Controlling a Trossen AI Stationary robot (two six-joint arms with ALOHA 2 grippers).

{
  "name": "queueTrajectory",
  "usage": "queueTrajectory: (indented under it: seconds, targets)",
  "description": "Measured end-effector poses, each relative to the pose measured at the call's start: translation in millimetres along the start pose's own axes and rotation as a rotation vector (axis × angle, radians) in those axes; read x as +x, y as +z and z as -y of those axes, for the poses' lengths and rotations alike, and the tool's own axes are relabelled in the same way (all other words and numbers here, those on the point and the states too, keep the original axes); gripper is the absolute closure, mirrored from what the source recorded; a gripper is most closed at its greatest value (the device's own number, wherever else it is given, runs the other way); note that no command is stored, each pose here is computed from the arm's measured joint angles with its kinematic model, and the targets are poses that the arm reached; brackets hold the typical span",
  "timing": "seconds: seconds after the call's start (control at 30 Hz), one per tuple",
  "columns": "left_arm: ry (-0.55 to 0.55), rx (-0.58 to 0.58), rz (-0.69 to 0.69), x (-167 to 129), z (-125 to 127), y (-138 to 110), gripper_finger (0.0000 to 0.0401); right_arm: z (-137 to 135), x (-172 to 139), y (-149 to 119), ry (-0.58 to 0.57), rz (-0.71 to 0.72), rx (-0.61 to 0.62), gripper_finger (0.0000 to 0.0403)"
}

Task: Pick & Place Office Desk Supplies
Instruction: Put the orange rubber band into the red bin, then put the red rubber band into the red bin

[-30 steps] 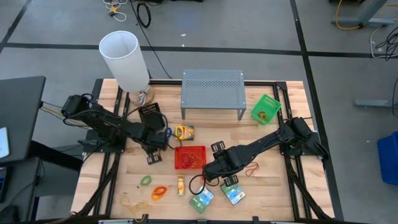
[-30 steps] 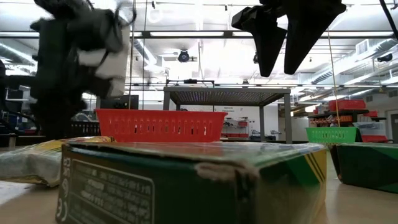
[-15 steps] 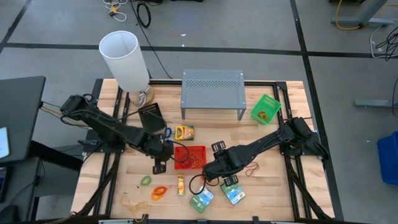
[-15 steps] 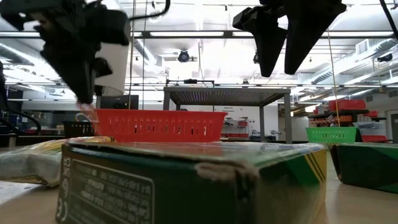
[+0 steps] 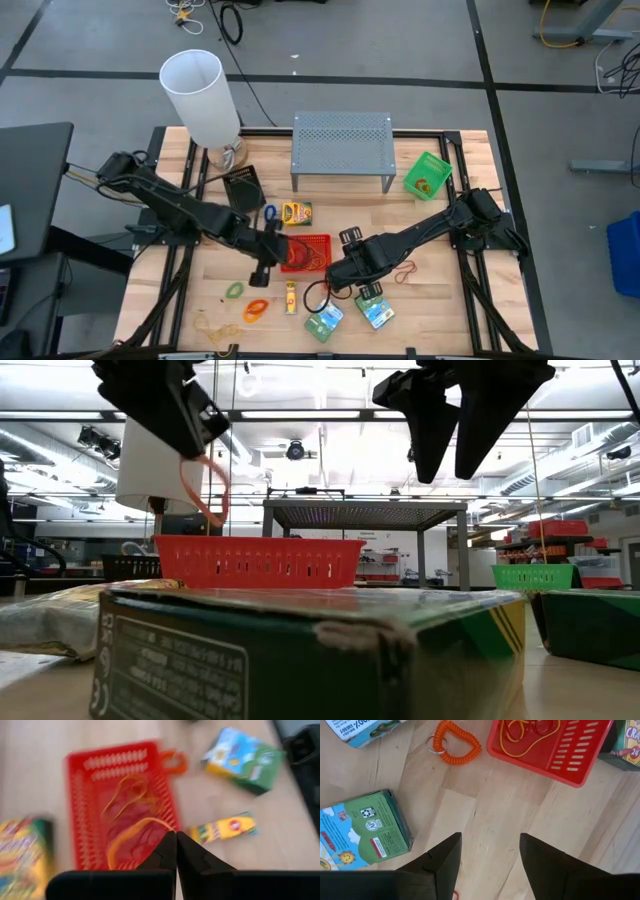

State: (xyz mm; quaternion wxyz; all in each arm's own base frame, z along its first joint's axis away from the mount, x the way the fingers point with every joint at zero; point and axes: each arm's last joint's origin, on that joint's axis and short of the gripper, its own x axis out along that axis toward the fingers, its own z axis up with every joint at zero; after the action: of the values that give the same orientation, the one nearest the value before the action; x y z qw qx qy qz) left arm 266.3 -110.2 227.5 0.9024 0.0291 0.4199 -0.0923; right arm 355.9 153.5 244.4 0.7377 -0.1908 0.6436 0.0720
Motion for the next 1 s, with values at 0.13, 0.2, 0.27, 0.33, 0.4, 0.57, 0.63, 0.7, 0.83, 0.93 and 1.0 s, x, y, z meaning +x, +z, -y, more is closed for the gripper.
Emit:
queueTrajectory:
  seconds: [0.13,0.2,0.27,0.33,0.4,0.57,0.63,0.7,0.83,0.93,1.0]
  targets:
    - [-0.038,0.030,0.052,9.1,-5.6,-2.4,0.0400,0.1,0.0,0.4,0.000,0.004,0.007,0.0195]
    - [-0.017,0.019,0.038,12.7,-10.8,-8.0,0.0395,-0.1,0.0,0.3,0.003,0.003,0.011,0.0195]
    - [0.013,0.000,0.036,14.8,-16.3,-10.8,0.0381,-0.2,0.0,0.2,0.012,0.001,0.017,0.0195]
    - [0.045,-0.029,0.034,16.4,-20.9,-13.0,0.0361,-0.3,0.0,0.2,0.015,0.002,0.023,0.0195]
    - [0.060,-0.048,0.038,18.0,-24.7,-15.0,0.0334,-0.3,0.0,0.0,0.016,0.000,0.028,0.0195]
    - [0.051,-0.023,0.104,22.8,-25.8,-18.0,0.0254,-0.3,0.0,0.0,0.016,0.000,0.039,0.0195]
    - [0.019,-0.006,0.127,24.2,-24.8,-18.9,0.0221,-0.4,0.0,-0.1,0.019,-0.002,0.045,0.0195]
    - [-0.011,0.012,0.151,25.5,-24.0,-20.2,0.0193,-0.6,0.0,-0.1,0.025,-0.002,0.055,0.0195]
    - [-0.011,0.025,0.202,27.0,-24.1,-20.7,0.0162,-1.7,0.0,-0.6,0.062,-0.011,0.079,0.0195]
    - [0.014,0.055,0.226,26.7,-24.6,-18.8,0.0152,-2.7,-0.2,-1.7,0.086,-0.024,0.108,0.0195]
    - [0.020,0.084,0.263,25.8,-23.9,-15.4,0.0149,-3.9,-0.4,-2.4,0.101,-0.033,0.119,0.0195]
